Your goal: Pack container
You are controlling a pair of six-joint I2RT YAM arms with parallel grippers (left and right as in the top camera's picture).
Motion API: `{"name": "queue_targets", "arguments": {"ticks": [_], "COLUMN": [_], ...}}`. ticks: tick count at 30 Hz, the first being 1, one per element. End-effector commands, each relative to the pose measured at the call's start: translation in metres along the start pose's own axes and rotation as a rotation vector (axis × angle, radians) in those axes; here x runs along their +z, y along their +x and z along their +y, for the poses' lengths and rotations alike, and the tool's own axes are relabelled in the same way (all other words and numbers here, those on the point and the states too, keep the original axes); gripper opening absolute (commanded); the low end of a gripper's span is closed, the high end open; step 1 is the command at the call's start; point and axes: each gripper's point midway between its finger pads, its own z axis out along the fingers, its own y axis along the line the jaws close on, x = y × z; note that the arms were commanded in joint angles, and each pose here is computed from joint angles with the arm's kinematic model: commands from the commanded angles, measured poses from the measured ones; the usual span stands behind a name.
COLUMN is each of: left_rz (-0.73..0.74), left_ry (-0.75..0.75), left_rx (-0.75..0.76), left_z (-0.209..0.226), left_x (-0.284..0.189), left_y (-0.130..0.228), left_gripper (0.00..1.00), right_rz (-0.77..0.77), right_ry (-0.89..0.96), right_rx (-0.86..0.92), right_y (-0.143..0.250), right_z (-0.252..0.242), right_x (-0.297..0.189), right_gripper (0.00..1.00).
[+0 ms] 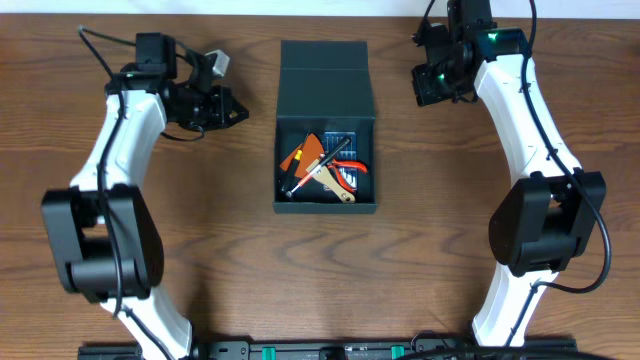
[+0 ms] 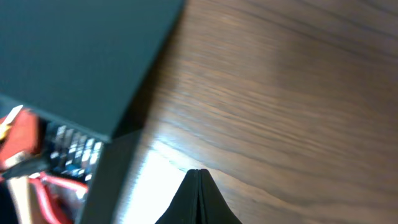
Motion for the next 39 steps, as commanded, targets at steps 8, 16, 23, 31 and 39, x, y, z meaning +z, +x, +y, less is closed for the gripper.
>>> {"name": "queue_targets", "arguments": {"ticks": [8, 16, 23, 31, 39], "left_rz": [-0.018, -0.013, 0.011, 0.042, 0.056], "left_ry": [0.229, 0.298, 0.328, 0.337, 0.338], "left_rx": [-0.003, -0.01, -0.039, -0.043, -0.073], "left_z": [0.011, 0.02, 0.03, 0.032, 0.041], "left_x": [0.008, 0.025, 0.043, 0.063, 0.076], "left_y": [-0.003, 0.0, 0.007, 0.015, 0.019], "left_gripper": [0.06, 0.06, 0.06, 0.05, 0.06], "right_rz": [0.007, -0.006, 0.029, 0.069, 0.067], "right_ry": [-0.226, -0.353, -0.42, -0.563, -0.668], "right_rx": [-0.015, 0.094, 0.137, 0.193, 0.218], "right_y": [0.018, 0.032, 0.049, 0.059, 0.061], "right_z": [0.019, 0.003, -0.002, 0.01, 0.02], "right_x": [0.009, 0.007, 0.022, 0.055, 0.07], "right_gripper": [0.01, 0.01, 0.01, 0.01, 0.01]}}
